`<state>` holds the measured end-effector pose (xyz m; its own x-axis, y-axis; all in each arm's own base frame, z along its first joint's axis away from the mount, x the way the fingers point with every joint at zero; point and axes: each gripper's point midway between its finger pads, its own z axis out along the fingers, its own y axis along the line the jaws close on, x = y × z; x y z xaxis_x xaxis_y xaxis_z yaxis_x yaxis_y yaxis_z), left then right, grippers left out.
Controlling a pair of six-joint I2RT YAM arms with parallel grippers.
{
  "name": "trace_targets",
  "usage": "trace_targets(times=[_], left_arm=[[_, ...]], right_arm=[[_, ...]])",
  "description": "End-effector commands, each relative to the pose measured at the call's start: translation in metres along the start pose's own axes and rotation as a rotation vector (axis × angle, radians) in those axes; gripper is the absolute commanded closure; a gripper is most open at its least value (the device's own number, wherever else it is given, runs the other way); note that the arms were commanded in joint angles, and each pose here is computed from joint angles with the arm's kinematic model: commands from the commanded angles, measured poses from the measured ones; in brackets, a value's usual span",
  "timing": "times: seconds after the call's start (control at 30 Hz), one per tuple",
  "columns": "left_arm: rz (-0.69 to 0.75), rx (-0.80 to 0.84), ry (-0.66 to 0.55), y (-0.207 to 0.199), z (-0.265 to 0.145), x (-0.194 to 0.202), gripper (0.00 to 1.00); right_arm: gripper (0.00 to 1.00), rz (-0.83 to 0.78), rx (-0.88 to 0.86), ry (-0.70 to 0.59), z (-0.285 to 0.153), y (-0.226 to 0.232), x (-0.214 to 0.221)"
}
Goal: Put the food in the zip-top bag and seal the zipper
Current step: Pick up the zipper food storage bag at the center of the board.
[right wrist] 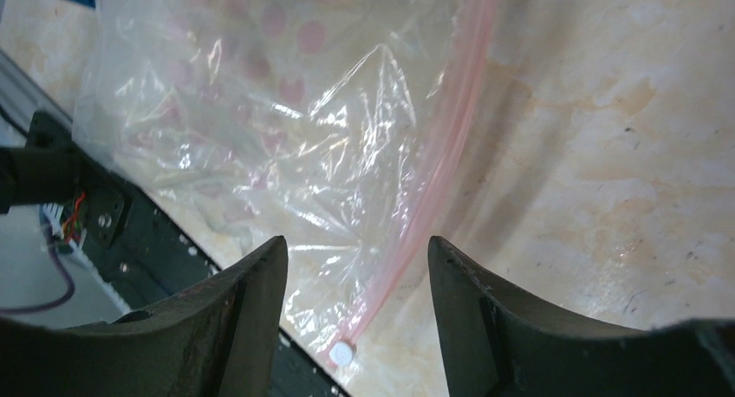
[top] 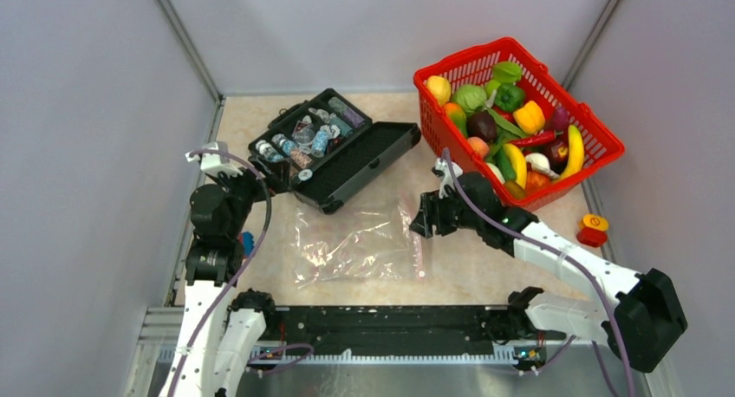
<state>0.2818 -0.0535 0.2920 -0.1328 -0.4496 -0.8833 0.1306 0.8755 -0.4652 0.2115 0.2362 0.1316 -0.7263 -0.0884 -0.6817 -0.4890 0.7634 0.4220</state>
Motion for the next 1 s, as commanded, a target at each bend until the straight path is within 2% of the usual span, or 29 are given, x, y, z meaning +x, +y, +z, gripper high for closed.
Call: trace_targets(times=[0.0, 0.1, 0.37, 0.5, 0.97], left_arm=[[0.016, 0.041, -0.039, -0.013, -0.002, -0.018, 0.01], [0.012, 0.037, -0.036, -0.012, -0.003, -0.016, 0.01], [0.007, 0.04, -0.043, -0.012, -0.003, -0.017, 0.01], [0.006, 0.05, -0.037, -0.014, -0.003, -0.017, 0.01], [0.0, 0.059, -0.025, -0.016, -0.003, -0.014, 0.01]], right_arm=[[0.41, 0.094, -0.015, -0.169, 0.003, 0.002, -0.014], [0.58, 0.134, -0.033, -0.186, 0.005, 0.002, -0.006], [0.59, 0.178, -0.066, -0.174, 0.013, 0.004, 0.011], [0.63, 0.236, -0.069, -0.182, 0.017, 0.001, 0.019], [0.68, 0.319, -0.097, -0.228, 0.021, -0.003, 0.026]])
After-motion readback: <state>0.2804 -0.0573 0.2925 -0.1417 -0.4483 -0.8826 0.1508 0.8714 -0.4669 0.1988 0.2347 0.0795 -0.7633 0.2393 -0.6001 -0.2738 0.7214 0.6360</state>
